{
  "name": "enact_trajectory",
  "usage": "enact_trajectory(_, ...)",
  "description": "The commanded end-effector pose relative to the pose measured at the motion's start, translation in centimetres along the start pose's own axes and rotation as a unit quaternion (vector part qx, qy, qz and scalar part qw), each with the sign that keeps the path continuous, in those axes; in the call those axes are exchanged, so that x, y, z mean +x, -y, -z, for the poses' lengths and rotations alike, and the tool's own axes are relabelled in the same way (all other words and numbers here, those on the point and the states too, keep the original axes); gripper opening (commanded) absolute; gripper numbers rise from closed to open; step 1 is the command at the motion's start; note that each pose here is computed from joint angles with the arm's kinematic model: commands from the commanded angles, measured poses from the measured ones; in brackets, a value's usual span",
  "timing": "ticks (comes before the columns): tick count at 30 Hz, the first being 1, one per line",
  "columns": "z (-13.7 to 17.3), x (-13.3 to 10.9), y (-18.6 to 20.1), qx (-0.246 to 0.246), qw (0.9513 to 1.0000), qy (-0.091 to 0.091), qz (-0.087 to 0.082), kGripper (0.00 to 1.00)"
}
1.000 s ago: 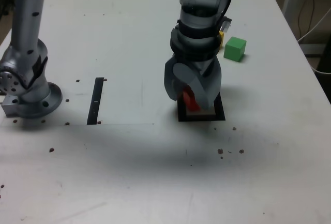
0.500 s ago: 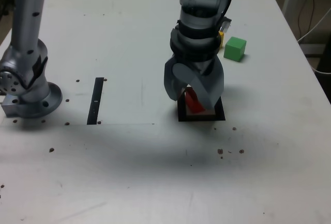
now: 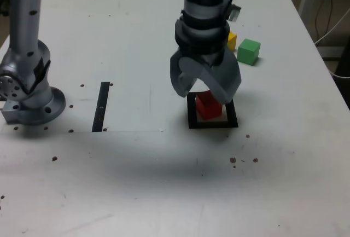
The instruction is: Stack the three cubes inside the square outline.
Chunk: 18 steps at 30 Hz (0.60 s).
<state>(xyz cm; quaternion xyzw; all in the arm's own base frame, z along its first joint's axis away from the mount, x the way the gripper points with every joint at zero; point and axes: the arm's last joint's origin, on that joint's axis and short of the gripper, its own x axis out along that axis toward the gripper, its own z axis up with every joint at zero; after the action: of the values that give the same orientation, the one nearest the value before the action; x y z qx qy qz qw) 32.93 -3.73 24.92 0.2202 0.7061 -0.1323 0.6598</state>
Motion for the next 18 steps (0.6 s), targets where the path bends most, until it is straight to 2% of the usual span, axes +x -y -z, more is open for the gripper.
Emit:
enact_trajectory(1,0.6,-0.8,-0.3,-0.007,0.9999,0.007,-0.009,0.99)
enact_trajectory(10,2.7,-3.3,-4.7,-0.070,0.9972,-0.005,-0.026,1.00)
enact_trajectory(18,4.6,-4.4,-9.7,-0.126,0.9913,0.009,-0.036,1.00)
